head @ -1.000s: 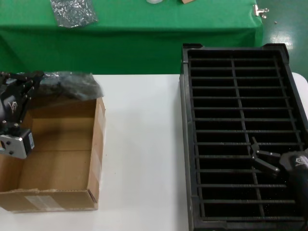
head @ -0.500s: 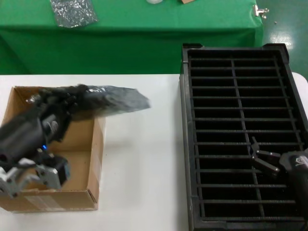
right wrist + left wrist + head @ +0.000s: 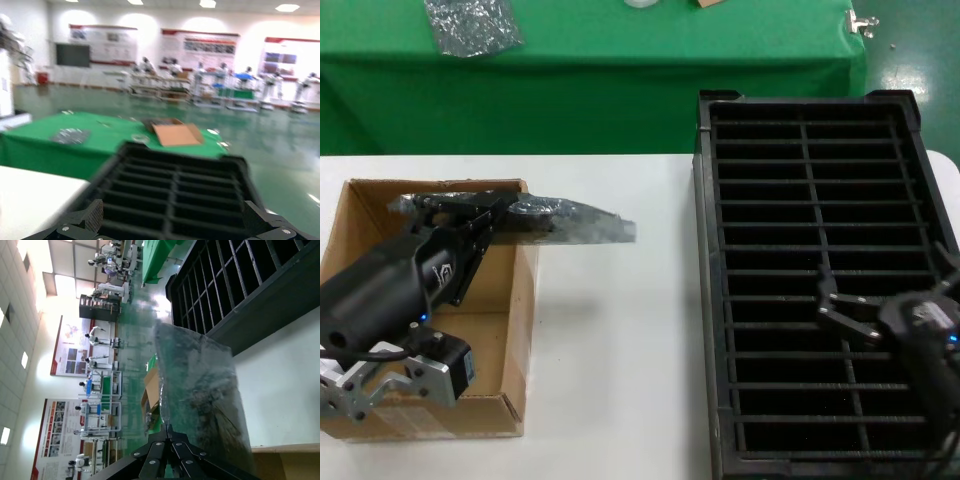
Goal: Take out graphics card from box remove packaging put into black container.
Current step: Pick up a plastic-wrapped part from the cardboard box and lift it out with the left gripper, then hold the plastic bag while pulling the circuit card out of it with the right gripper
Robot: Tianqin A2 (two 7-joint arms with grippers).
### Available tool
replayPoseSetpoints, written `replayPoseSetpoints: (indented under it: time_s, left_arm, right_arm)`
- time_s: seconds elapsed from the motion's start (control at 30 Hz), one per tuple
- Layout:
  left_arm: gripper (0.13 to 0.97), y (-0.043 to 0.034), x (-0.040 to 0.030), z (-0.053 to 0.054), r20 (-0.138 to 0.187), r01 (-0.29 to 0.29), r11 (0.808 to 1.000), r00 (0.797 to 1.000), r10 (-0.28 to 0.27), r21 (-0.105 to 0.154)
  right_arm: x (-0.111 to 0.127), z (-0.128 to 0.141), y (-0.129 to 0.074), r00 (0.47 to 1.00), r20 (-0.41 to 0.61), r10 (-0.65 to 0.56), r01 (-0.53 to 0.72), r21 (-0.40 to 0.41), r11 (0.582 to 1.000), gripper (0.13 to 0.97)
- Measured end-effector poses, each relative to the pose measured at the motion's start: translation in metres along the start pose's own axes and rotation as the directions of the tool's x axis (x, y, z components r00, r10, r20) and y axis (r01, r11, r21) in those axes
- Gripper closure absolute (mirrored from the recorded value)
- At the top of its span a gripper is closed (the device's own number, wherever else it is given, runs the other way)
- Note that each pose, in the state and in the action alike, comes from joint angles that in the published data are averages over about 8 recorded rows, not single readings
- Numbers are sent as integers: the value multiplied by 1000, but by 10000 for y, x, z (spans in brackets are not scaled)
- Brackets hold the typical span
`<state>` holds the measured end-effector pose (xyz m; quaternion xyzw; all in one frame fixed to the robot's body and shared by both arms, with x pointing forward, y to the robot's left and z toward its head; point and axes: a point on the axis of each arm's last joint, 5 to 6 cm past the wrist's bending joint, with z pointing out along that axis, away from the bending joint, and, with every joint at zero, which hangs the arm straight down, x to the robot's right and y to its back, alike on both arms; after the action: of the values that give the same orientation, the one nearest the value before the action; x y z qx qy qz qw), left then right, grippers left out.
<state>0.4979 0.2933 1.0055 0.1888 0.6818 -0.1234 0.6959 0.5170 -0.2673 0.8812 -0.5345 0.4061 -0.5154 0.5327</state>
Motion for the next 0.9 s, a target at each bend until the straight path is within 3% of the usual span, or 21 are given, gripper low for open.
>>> replayPoseSetpoints:
  time_s: [0.4,0.9]
  left_arm:
    - [958,0,0,0,0,0,1000,1000,0,0]
    - [958,0,0,0,0,0,1000,1000,0,0]
  right_arm:
    - [-619,188,-378,966,251,-63,23,158,987,145]
    - [-992,533,-536,958,236,-163,121,185,975,249]
